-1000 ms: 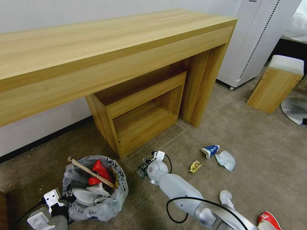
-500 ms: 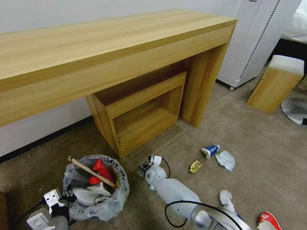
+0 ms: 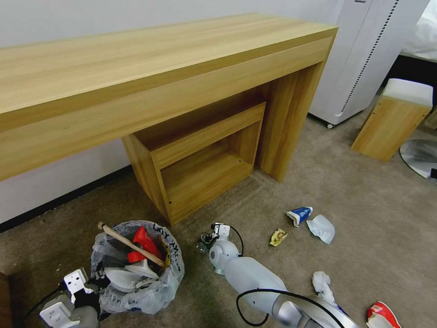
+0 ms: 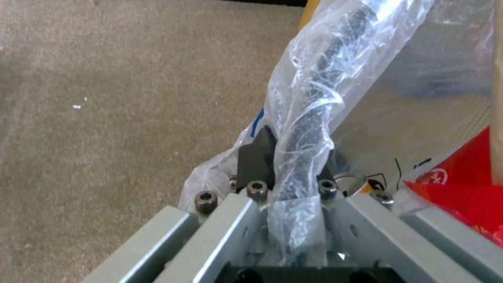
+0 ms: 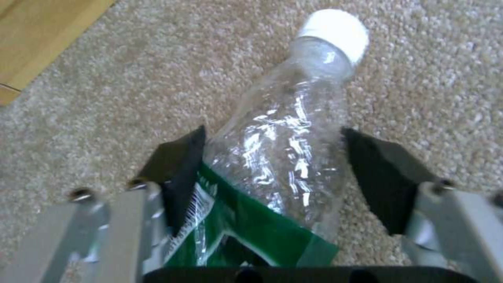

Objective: Pick up the trash bin and place the garbage on the floor into it.

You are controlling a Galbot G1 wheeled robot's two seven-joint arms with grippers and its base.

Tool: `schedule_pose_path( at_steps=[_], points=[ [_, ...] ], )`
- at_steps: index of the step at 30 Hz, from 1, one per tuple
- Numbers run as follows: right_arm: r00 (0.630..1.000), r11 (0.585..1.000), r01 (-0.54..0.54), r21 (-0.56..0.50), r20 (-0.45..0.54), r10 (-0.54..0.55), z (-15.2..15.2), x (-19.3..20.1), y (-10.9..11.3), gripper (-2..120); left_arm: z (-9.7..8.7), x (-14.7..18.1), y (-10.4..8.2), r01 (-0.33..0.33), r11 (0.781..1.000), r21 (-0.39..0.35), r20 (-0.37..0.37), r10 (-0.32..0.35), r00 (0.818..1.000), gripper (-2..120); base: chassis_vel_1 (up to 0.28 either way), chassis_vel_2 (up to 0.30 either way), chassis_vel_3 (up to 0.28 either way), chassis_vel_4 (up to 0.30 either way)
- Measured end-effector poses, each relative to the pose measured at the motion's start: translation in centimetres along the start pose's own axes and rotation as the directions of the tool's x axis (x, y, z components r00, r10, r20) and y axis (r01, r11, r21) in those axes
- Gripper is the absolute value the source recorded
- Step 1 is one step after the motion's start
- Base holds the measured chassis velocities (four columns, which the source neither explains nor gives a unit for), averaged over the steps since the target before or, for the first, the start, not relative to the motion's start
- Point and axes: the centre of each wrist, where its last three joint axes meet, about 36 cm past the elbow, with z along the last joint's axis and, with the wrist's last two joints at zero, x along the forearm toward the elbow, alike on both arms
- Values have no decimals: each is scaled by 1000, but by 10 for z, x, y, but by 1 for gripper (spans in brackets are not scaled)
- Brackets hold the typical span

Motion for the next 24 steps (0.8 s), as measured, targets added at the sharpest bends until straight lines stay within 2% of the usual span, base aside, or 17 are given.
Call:
schedule_pose_path(
  at_steps=[1,3,5,6,7,9,12,13,14,15,16,19,20,22,23,24],
  points=[
    [1000,1000,0,0,0,0,0,0,0,64,0,0,0,0,1000,0,0,0,1000,0,0,0,0,0],
    [1000,1000,-1,6,-3,1,2,0,-2,52,1,-1,-1,-2,1000,4,-4,2,1000,0,0,0,0,0],
    [1000,1000,-1,7,-3,1,3,0,-3,50,1,-1,-1,-2,1000,4,-4,2,1000,0,0,0,0,0],
    [1000,1000,0,16,2,0,4,1,-6,43,2,-2,-1,-3,1000,6,-4,3,1000,0,0,0,0,0],
    [1000,1000,0,16,2,0,4,1,-6,43,2,-2,-1,-3,1000,6,-4,3,1000,0,0,0,0,0],
    [1000,1000,1,29,11,-2,6,6,-14,35,2,-3,-1,-2,1000,7,-5,2,1000,0,0,0,0,0],
    [1000,999,1,35,16,-1,6,8,-17,33,3,-3,-1,-1,1000,7,-5,1,1000,0,0,0,0,0],
    [1000,999,5,47,29,-6,6,14,-25,30,4,-4,0,1,1000,7,-8,-1,1000,0,0,0,0,0],
    [997,998,17,67,72,-22,1,29,-41,22,6,-6,2,7,1000,5,-12,-7,1000,0,0,0,0,0],
    [992,996,41,79,118,-50,-4,44,-47,21,5,-6,2,9,1000,4,-11,-9,1000,0,0,0,0,0],
    [992,996,41,79,118,-50,-4,44,-47,21,5,-6,2,9,1000,4,-11,-9,1000,0,0,0,0,0],
    [962,988,115,99,238,-136,-24,81,-51,21,5,-6,3,11,1000,0,-11,-11,1000,0,0,0,0,0],
    [962,988,115,99,238,-136,-24,81,-51,21,5,-6,3,11,1000,0,-11,-11,1000,0,0,0,0,0],
    [926,980,155,126,328,-188,-38,108,-60,21,5,-5,4,11,1000,-4,-12,-11,1000,0,0,0,0,0],
    [896,974,167,153,389,-214,-50,126,-72,21,5,-4,4,10,1000,-7,-11,-11,1000,0,0,0,0,0],
    [896,974,167,153,389,-214,-50,126,-72,21,5,-4,4,10,1000,-7,-11,-11,1000,0,0,0,0,0]
  ],
)
